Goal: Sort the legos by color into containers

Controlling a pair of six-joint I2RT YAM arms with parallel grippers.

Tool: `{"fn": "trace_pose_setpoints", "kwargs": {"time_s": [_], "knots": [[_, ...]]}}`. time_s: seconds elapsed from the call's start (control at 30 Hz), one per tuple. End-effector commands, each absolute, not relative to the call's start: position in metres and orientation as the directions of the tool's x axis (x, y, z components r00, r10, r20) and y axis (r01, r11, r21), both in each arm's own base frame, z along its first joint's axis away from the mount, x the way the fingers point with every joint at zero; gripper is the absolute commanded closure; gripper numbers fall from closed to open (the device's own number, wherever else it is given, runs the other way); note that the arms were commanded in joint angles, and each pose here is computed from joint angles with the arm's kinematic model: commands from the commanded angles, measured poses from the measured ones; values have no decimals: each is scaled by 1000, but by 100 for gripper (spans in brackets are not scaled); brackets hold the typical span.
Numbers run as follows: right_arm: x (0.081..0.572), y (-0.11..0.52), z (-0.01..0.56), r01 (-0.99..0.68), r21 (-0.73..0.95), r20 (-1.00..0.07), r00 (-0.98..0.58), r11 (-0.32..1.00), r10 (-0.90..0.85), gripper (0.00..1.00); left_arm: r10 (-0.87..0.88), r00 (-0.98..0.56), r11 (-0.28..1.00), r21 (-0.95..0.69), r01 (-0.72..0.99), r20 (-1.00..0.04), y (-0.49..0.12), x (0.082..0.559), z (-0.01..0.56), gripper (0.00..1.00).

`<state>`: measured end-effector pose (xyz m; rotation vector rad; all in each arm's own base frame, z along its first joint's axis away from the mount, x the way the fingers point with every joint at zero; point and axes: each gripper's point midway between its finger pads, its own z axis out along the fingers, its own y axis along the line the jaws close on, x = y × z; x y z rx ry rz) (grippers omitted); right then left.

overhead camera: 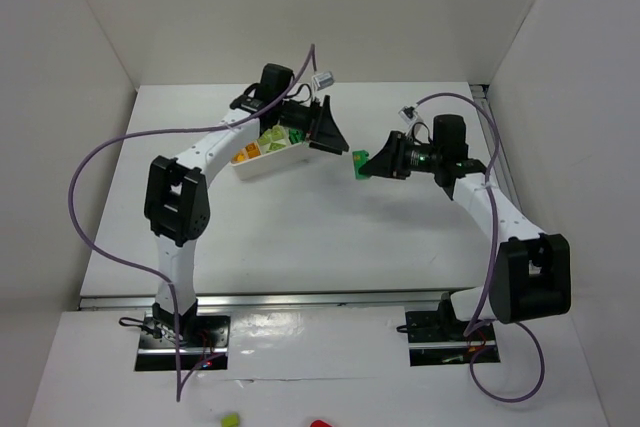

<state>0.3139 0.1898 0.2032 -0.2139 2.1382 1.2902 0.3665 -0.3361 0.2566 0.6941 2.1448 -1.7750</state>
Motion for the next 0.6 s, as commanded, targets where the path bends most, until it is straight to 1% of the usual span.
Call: {"fn": "trace_pose_setpoints", "kwargs": {"time_s": [0.0,0.03,0.1,0.17,0.2,0.27,0.3,0.33,0.47,0.5,0.57], "knots": [[312,201,242,-579,706,-673,-729,408,128,96,236,-805,-7,-830,558,-544,-341,353,268,4],[309,202,243,-586,710,-671,-732,392,121,96,253,-792,-37,-824,566,-555,-343,346,270,4],[307,205,250,-604,712,-677,-725,358,125,96,267,-788,-51,-825,564,-555,-346,341,267,5],[303,208,253,-600,737,-658,-742,311,126,96,289,-780,-71,-825,560,-554,-354,333,264,7],[303,209,255,-611,734,-665,-736,298,128,96,290,-780,-72,-825,560,-554,-354,333,264,10],[305,209,253,-604,740,-658,-742,297,131,96,289,-775,-74,-820,567,-562,-354,333,264,13],[303,210,255,-613,736,-664,-737,287,126,96,285,-776,-66,-819,569,-562,-354,335,263,17],[303,210,255,-613,736,-664,-737,287,126,96,285,-776,-66,-819,570,-562,-354,335,263,17],[300,214,259,-622,739,-662,-742,259,106,96,298,-784,-63,-831,553,-545,-359,334,254,23],[300,214,259,-622,739,-662,-742,259,106,96,299,-792,-59,-838,542,-533,-359,334,254,23],[300,214,255,-608,750,-648,-754,261,104,96,290,-780,-70,-825,561,-555,-360,336,260,23]]}}
